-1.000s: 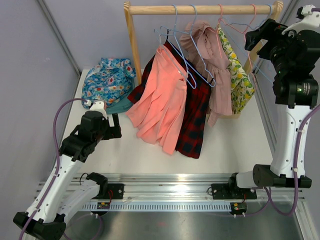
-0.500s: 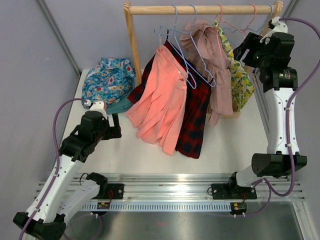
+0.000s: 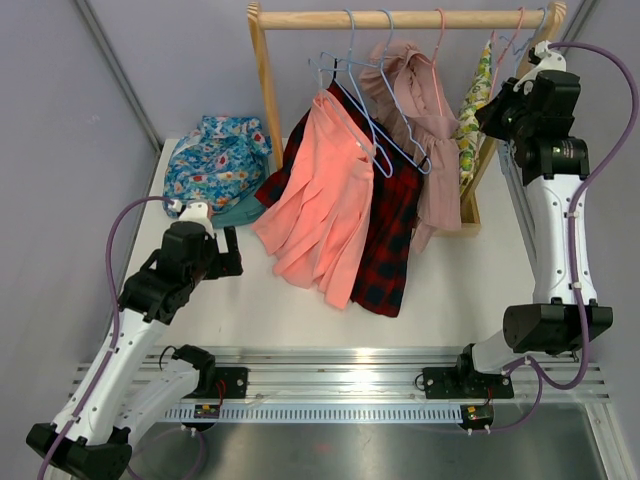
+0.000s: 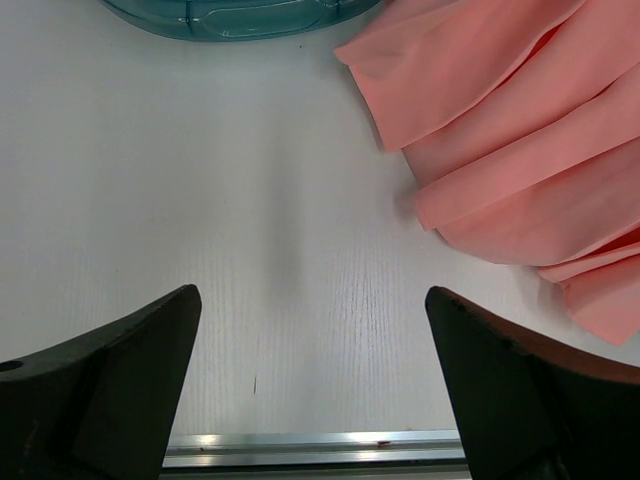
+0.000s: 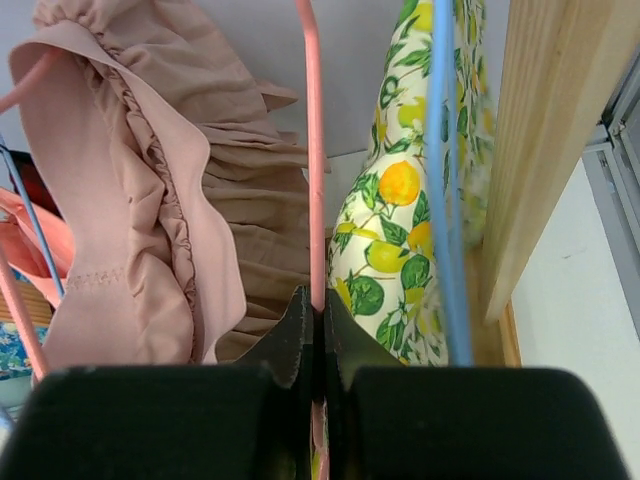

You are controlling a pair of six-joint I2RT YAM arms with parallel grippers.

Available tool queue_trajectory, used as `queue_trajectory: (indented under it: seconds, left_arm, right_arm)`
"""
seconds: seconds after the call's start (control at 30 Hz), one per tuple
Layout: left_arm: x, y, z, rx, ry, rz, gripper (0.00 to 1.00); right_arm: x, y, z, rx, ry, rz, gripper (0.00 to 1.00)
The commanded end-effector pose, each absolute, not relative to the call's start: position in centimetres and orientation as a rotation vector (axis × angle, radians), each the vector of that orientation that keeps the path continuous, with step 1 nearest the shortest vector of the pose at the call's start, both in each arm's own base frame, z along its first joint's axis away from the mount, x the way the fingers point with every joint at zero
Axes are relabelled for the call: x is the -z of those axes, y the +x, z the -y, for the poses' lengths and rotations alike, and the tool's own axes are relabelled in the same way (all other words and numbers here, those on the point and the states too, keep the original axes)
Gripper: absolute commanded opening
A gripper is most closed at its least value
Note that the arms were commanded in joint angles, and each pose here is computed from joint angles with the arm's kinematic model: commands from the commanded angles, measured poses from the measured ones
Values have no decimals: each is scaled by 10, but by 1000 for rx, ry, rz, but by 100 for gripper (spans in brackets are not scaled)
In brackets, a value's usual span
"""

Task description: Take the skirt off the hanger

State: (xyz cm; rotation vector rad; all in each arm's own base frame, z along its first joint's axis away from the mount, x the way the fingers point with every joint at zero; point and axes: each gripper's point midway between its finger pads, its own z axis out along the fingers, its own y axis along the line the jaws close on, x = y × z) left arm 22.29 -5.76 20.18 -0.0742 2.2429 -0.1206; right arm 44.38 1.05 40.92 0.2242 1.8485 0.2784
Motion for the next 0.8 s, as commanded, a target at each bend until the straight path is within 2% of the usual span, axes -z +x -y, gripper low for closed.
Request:
queue_trajectory:
  seconds: [0.0, 0.13, 0.2, 0.23, 0.27, 0.37, 0.4, 0.47, 0.53, 0.57, 0.63, 0.77]
  left_arm:
    - [-224, 237, 61, 132, -102, -2161, 99]
    - [-274, 252, 90, 182, -49, -2056, 99]
    - [-291, 257, 124, 209, 53, -2037, 99]
    - [-329, 261, 133, 241, 51, -1960, 99]
    - [-332, 264, 159, 256, 136, -1968, 99]
    - [-398, 256, 212, 403, 252, -1839, 99]
    - [-400, 258, 235, 420, 300, -1836, 99]
    - [-438, 236, 278, 536, 410, -1727, 99]
    - [-444, 221, 321, 583, 520, -1676, 99]
    - [-462, 198, 345, 640, 599, -1593, 99]
    - [-458, 174, 384, 642, 700, -1540, 99]
    - [-463, 155, 434, 730, 717, -1467, 99]
  right_arm:
    - [-452, 438, -18, -328, 187, -1748, 0]
    - [-506, 413, -26, -373, 159, -1644, 0]
    - [-524, 400, -29, -389, 146, -1611, 0]
    - [-538, 389, -33, -414, 132, -1584, 0]
    - [-545, 378, -37, -425, 119, -1573, 0]
    - [-552, 355, -40, -442, 116, -1564, 0]
    - [-560, 339, -41, -445, 112, -1541, 0]
    - [-551, 327, -45, -475, 129, -1561, 0]
    - [-545, 304, -50, -507, 133, -1564, 0]
    - [-549, 285, -52, -514, 126, -1540, 0]
    - [-538, 271, -52, -514, 135, -1564, 0]
    - [-539, 226, -53, -505, 133, -1537, 0]
